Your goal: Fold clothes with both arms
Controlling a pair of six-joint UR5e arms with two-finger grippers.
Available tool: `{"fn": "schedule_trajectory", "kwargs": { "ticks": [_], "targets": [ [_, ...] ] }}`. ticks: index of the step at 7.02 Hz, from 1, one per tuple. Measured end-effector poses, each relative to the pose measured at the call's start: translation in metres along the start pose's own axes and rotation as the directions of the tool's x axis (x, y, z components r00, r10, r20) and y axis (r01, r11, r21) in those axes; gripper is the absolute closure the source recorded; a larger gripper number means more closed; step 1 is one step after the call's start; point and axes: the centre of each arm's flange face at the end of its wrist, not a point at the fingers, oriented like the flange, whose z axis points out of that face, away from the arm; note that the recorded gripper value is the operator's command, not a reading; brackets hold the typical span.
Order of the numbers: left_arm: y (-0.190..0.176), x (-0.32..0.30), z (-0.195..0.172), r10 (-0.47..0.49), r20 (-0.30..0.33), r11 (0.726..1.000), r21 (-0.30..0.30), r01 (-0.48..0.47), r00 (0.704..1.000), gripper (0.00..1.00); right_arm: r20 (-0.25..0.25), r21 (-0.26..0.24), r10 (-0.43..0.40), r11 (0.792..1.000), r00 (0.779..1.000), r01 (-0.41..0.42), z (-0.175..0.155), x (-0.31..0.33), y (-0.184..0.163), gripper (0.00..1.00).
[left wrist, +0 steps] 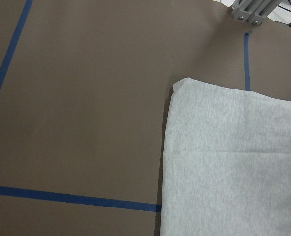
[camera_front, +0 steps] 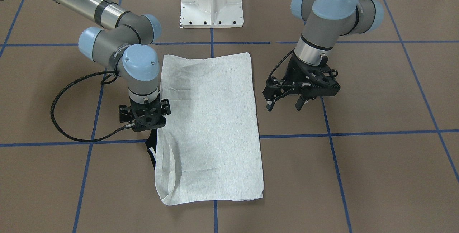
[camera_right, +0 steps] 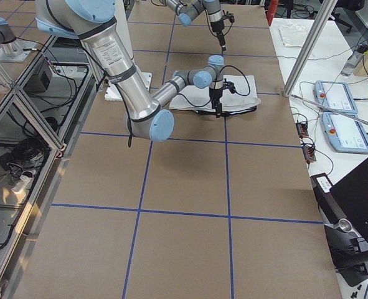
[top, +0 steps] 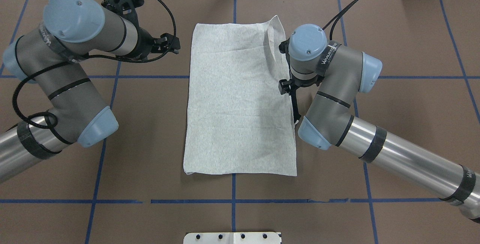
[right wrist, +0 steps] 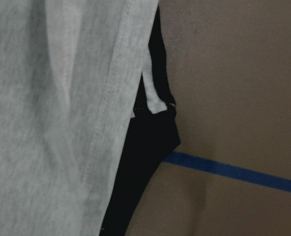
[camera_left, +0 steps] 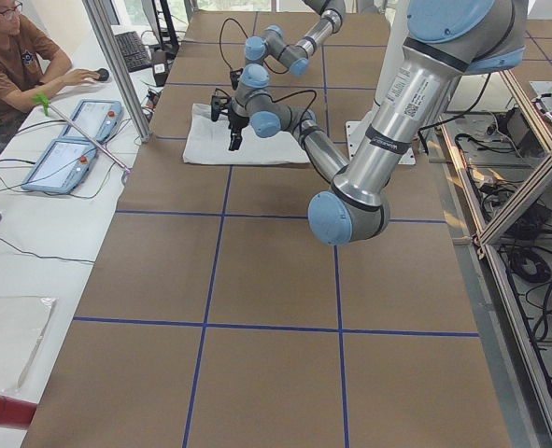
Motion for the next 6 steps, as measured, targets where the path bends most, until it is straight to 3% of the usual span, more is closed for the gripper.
{"fn": "schedule_trajectory", "kwargs": {
  "ticks": [3, 6],
  "targets": [
    [0.000, 0.000, -0.001, 0.005, 0.000, 1.000, 0.001, -0.005, 1.000, 0.00, 0.053, 0.017, 0.016, 1.000, 0.998, -0.017, -0.025, 0.011, -0.018, 0.00],
    [-0.001, -0.001, -0.001, 0.013, 0.004, 1.000, 0.010, -0.013, 1.000, 0.00, 0.098, 0.076, 0.012, 0.997, 0.995, -0.019, -0.057, -0.029, -0.066, 0.00]
  ]
}}
